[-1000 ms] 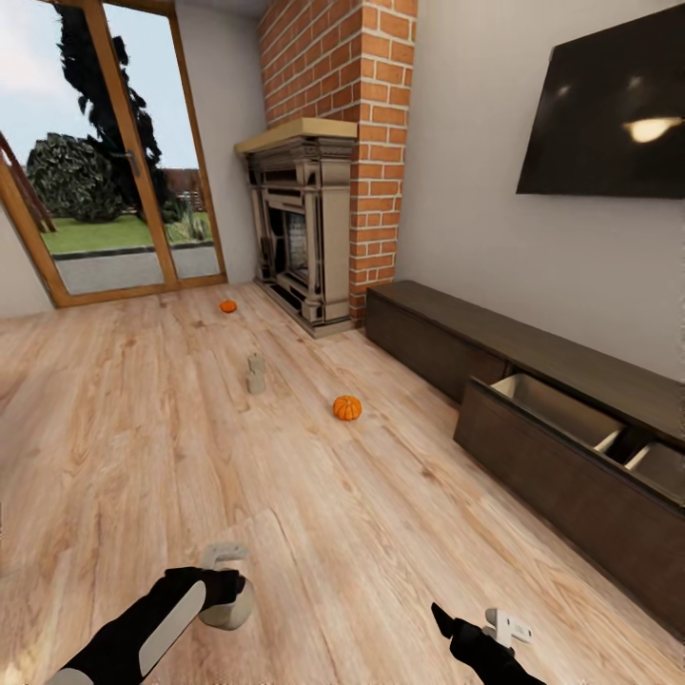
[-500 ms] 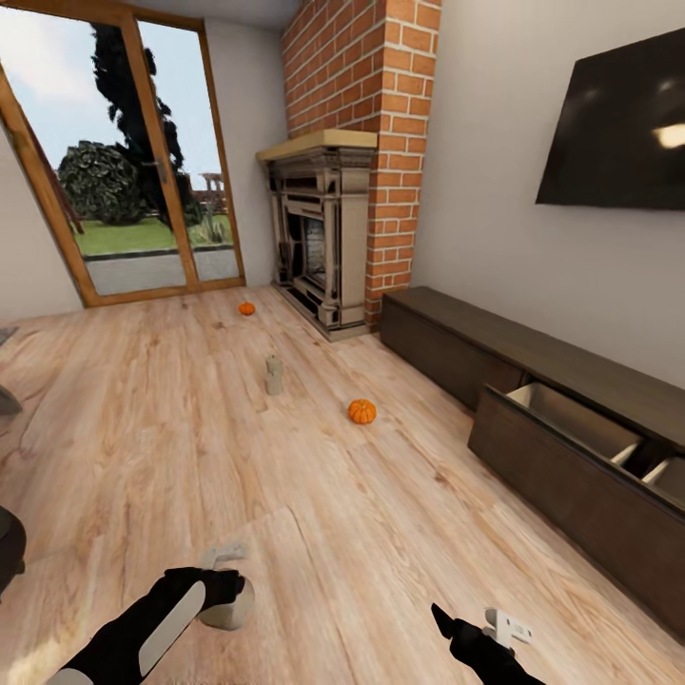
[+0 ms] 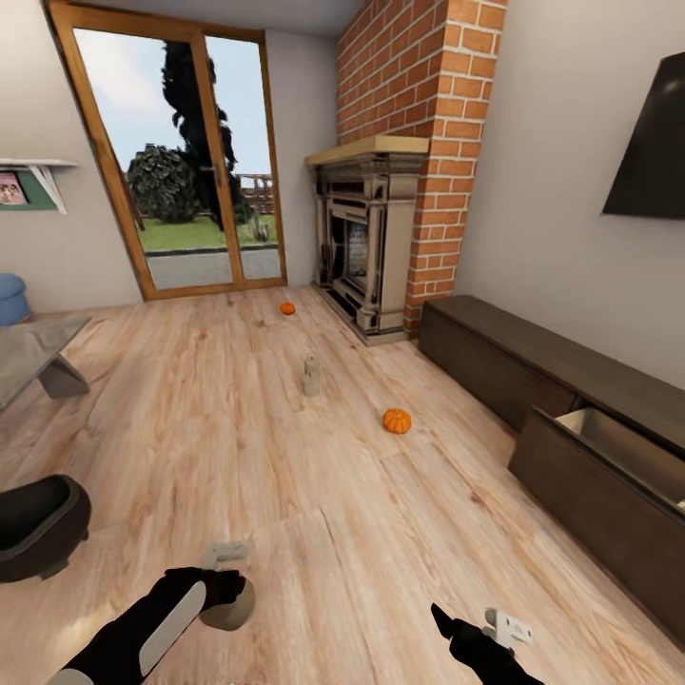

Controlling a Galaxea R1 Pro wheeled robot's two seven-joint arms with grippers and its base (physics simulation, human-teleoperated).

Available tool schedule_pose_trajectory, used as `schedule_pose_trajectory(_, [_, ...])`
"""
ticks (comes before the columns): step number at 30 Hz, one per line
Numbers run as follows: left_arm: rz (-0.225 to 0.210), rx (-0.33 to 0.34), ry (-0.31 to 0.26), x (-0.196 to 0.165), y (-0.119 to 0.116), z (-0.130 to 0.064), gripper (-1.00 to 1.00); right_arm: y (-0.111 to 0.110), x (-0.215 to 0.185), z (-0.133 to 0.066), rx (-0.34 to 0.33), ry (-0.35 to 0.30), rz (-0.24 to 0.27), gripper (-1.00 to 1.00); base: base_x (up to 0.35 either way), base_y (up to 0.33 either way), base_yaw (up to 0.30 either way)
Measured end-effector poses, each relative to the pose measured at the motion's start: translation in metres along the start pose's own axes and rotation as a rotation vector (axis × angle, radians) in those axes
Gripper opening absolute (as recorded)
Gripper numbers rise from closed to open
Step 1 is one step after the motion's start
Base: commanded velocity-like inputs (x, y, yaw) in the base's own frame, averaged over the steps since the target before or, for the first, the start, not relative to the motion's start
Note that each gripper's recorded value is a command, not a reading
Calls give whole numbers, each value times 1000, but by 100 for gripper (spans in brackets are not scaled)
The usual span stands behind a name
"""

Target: Place each of the two pumpkins and all three candles from the living room inside a cabinet in the living room (use any cabinet), then make sure every cabinet is closed, and position the cauldron so it is next to a table in the living room.

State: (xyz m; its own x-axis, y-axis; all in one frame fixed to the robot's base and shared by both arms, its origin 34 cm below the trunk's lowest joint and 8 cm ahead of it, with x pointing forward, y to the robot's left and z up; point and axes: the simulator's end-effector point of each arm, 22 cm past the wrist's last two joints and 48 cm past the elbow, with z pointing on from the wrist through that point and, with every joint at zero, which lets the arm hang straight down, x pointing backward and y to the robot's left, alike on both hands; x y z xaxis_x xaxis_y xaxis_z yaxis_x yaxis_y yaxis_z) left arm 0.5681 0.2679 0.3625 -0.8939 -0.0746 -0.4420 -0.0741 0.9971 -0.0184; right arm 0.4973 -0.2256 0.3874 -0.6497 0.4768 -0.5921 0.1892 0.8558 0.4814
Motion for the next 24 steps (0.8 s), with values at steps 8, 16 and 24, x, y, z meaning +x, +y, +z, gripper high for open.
schedule_pose_trajectory(8, [0, 0, 0, -11, -1, -14, -100, 9, -13, -8, 0, 0, 0, 100, 0, 0, 284])
schedule_pose_trajectory(16, [1, 1, 1, -22, -2, -28, -100, 18, -26, -17, 1, 0, 0, 100, 0, 0, 285])
schedule_pose_trajectory(24, [4, 5, 3, -32, -5, -42, -100, 23, -39, -25, 21, 0, 1, 100, 0, 0, 278])
